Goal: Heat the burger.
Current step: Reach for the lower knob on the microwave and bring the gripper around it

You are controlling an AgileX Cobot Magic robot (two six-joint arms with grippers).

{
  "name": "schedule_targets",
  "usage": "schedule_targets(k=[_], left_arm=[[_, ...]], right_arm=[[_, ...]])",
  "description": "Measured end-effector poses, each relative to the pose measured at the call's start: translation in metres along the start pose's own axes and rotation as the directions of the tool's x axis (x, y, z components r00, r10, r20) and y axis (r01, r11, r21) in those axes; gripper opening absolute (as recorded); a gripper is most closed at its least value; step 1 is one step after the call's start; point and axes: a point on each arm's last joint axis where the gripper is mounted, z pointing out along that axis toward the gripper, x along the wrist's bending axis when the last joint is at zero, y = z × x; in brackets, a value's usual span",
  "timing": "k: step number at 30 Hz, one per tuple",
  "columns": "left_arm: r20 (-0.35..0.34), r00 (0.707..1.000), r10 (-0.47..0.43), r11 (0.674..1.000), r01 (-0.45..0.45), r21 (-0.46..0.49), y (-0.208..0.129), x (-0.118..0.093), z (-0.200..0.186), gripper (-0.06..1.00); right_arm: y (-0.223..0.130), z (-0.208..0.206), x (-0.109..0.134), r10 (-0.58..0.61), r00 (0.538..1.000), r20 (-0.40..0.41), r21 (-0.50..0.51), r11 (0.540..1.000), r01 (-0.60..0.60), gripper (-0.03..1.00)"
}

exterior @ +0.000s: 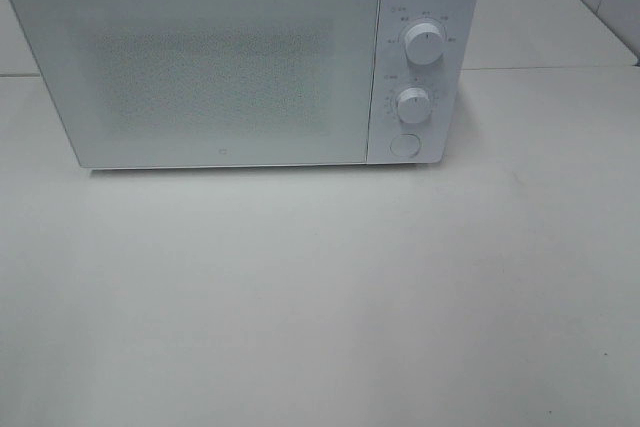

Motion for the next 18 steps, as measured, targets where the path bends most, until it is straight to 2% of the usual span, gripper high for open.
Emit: schedule_targets(k=[4,18], left_arm=[[-0.005,1.000,0.005,0.997,-0.005,-0.072,-0.0056,0.0000,-0.0100,0.98],[-0.009,1.000,0.007,0.997,-0.007,-0.079,-0.0062,0.0003,-0.0109,0.98]], right_arm=[[0.0000,0.0000,0.0000,0.000,1.000,0.000,0.000,1.000,0.000,0.66],[0.0000,0.0000,0.0000,0.000,1.000,0.000,0.000,1.000,0.000,0.66]])
